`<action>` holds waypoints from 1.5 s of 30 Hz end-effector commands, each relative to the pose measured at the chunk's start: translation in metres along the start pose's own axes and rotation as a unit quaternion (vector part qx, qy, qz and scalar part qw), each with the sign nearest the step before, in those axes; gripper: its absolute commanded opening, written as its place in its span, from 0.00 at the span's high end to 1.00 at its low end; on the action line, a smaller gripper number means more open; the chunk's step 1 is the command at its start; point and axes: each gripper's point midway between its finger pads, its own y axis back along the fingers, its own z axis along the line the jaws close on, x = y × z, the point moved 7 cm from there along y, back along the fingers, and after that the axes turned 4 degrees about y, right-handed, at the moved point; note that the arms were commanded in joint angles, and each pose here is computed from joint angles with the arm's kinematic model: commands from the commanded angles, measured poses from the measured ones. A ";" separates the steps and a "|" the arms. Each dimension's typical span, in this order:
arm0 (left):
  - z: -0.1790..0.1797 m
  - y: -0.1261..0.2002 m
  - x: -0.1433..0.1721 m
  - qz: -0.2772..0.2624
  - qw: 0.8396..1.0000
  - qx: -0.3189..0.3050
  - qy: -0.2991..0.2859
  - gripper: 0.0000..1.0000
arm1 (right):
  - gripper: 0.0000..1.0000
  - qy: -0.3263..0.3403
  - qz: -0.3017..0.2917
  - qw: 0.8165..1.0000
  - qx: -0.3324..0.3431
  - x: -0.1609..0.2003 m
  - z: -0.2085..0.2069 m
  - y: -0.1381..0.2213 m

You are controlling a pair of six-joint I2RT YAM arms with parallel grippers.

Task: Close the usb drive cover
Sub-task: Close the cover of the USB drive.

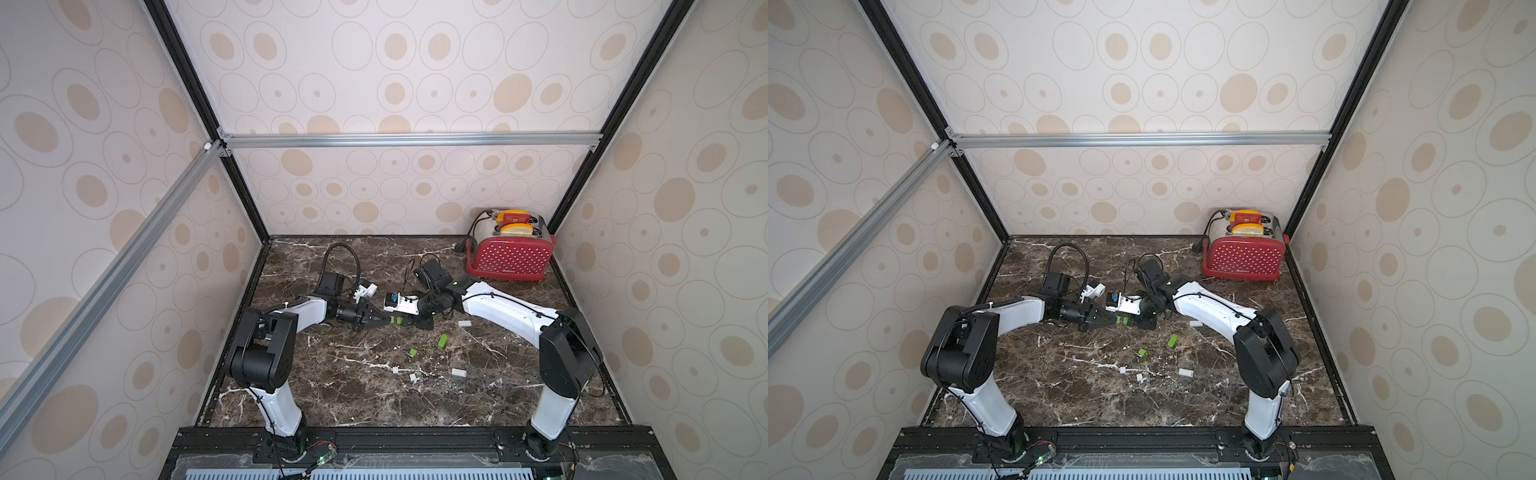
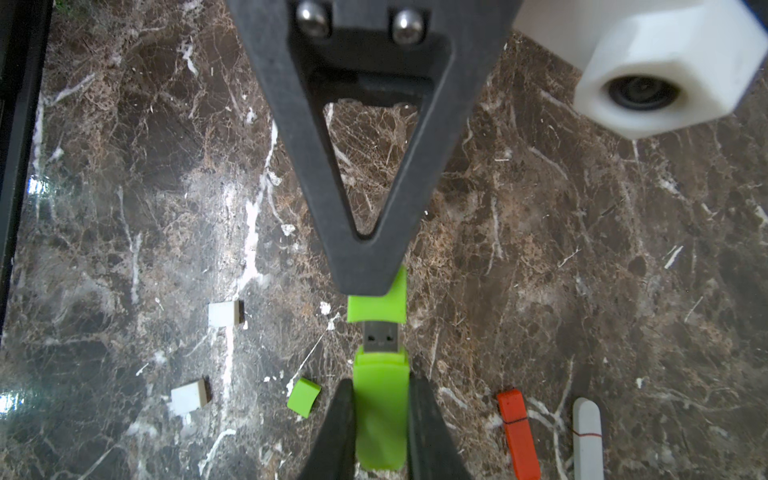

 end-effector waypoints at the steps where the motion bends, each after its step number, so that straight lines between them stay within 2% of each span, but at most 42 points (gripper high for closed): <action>1: -0.012 -0.002 0.002 0.006 1.000 0.004 -0.028 1.00 | 0.97 -0.002 -0.006 1.000 -0.001 -0.007 -0.002 -0.001; 12: -0.013 -0.004 0.004 0.007 0.999 -0.003 -0.032 1.00 | 0.98 0.005 -0.008 1.000 -0.014 -0.013 0.004 -0.005; 21: -0.014 -0.009 0.009 0.014 0.997 -0.028 -0.065 1.00 | 0.98 -0.001 -0.023 0.999 -0.042 -0.019 0.009 -0.007; 28: -0.012 -0.012 0.008 0.016 0.997 -0.043 -0.069 1.00 | 0.99 -0.006 -0.031 0.999 -0.021 -0.025 0.003 -0.003; 33: -0.015 -0.017 0.007 0.022 0.997 -0.038 -0.069 1.00 | 1.00 -0.007 -0.061 0.998 0.025 -0.034 -0.005 -0.002; 39: -0.017 -0.017 0.004 0.012 0.997 -0.038 -0.073 1.00 | 1.00 -0.018 -0.076 0.996 0.030 -0.041 -0.010 -0.005; 45: -0.019 -0.023 -0.003 0.009 0.999 -0.004 -0.039 1.00 | 1.00 0.070 -0.105 0.992 0.030 -0.049 0.010 -0.007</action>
